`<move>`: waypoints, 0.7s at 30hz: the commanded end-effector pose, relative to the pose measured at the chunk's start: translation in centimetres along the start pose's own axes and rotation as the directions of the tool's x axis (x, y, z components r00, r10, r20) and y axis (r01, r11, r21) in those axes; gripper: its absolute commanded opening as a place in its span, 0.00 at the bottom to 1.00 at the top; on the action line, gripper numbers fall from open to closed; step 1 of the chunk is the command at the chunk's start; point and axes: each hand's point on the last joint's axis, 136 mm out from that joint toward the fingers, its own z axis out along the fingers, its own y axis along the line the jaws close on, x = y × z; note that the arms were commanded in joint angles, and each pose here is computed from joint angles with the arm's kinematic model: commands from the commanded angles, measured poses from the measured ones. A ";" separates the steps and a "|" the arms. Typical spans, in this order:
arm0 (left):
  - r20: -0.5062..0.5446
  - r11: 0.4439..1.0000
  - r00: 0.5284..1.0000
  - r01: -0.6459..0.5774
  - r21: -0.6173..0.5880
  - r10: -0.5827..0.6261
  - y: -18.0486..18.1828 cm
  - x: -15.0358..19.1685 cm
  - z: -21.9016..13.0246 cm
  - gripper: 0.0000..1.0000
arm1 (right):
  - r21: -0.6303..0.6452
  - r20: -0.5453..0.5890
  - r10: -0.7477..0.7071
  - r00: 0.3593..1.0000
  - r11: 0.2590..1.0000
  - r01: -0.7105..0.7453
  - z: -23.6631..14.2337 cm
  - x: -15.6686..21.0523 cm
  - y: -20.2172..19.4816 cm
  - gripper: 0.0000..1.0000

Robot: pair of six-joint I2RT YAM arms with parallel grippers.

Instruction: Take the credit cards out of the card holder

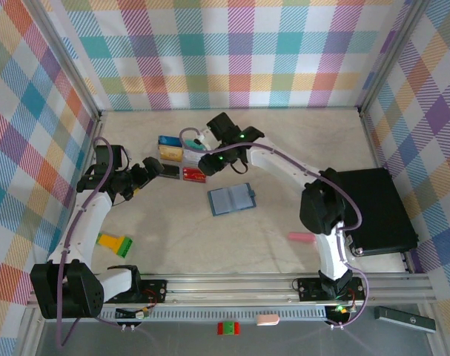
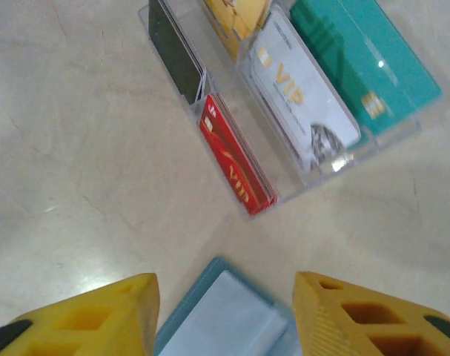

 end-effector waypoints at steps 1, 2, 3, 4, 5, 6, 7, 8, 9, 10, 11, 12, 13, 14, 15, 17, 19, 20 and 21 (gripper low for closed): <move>0.016 1.000 1.000 0.017 0.008 -0.017 0.2 -0.6 0.3 1.00 | 0.021 -0.102 0.249 0.963 0.968 -0.249 0.7 3.5 0.4 0.57; 0.019 1.000 0.999 0.025 0.006 -0.025 0.4 -0.6 0.4 1.00 | 0.027 -0.141 0.287 0.948 0.958 -0.286 1.0 4.6 0.6 0.59; 0.023 0.999 0.999 0.035 0.004 -0.035 0.4 -0.6 0.5 1.00 | 0.035 -0.176 0.327 0.928 0.945 -0.326 1.3 5.5 0.9 0.59; 0.023 0.999 0.999 0.045 0.004 -0.045 0.6 -0.6 0.7 1.00 | 0.046 -0.203 0.354 0.913 0.935 -0.352 1.7 6.3 1.0 0.60; 0.026 0.999 0.998 0.053 0.006 -0.053 0.6 -0.6 0.8 1.00 | 0.060 -0.222 0.376 0.900 0.926 -0.372 2.1 7.1 1.2 0.61; 0.025 0.998 0.998 0.062 0.008 -0.062 0.7 -0.5 1.0 1.00 | 0.067 -0.238 0.392 0.889 0.920 -0.387 2.6 7.7 1.4 0.61; 0.023 0.998 0.997 0.070 0.009 -0.070 0.7 -0.5 1.1 1.00 | 0.075 -0.249 0.405 0.880 0.914 -0.400 2.9 8.2 1.5 0.62; 0.019 0.997 0.997 0.072 0.010 -0.073 0.8 -0.4 1.3 1.00 | 0.090 -0.259 0.423 0.868 0.906 -0.414 3.3 8.7 1.5 0.63; 0.016 0.997 0.997 0.077 0.009 -0.078 0.8 -0.4 1.4 1.00 | 0.105 -0.269 0.436 0.859 0.899 -0.424 3.7 9.1 1.6 0.64; 0.013 0.997 0.997 0.080 0.009 -0.080 0.8 -0.3 1.5 1.00 | 0.117 -0.276 0.443 0.853 0.896 -0.427 4.0 9.4 1.6 0.64; 0.009 0.997 0.997 0.081 0.008 -0.081 0.9 -0.2 1.6 1.00 | 0.131 -0.284 0.451 0.846 0.892 -0.432 4.4 9.7 1.6 0.66; 0.007 0.996 0.996 0.085 0.008 -0.085 0.9 -0.2 1.6 1.00 | 0.137 -0.299 0.460 0.836 0.888 -0.439 4.8 10.1 1.6 0.67; 0.004 0.996 0.996 0.085 0.007 -0.085 0.9 -0.1 1.7 1.00 | 0.137 -0.311 0.462 0.830 0.886 -0.442 5.2 10.3 1.7 0.67; 0.005 0.996 0.996 0.085 0.007 -0.085 0.9 -0.2 1.7 1.00 | 0.142 -0.323 0.471 0.821 0.882 -0.450 5.6 10.6 1.7 0.67; 0.003 0.996 0.996 0.086 0.007 -0.086 1.0 -0.1 1.7 1.00 | 0.152 -0.327 0.477 0.816 0.879 -0.453 5.9 10.7 1.7 0.67; 0.005 0.996 0.996 0.084 0.007 -0.084 0.9 -0.1 1.7 1.00 | 0.175 -0.336 0.489 0.805 0.872 -0.457 6.5 11.1 1.4 0.67; 0.004 0.996 0.996 0.084 0.006 -0.084 1.0 -0.1 1.7 1.00 | 0.203 -0.344 0.500 0.795 0.866 -0.457 7.0 11.6 1.0 0.67; 0.002 0.996 0.996 0.084 0.005 -0.084 1.0 0.0 1.7 1.00 | 0.211 -0.348 0.501 0.792 0.865 -0.455 7.2 11.8 0.8 0.67; 0.003 0.996 0.996 0.085 0.005 -0.085 1.0 0.0 1.7 1.00 | 0.221 -0.353 0.505 0.788 0.863 -0.454 7.3 12.0 0.7 0.67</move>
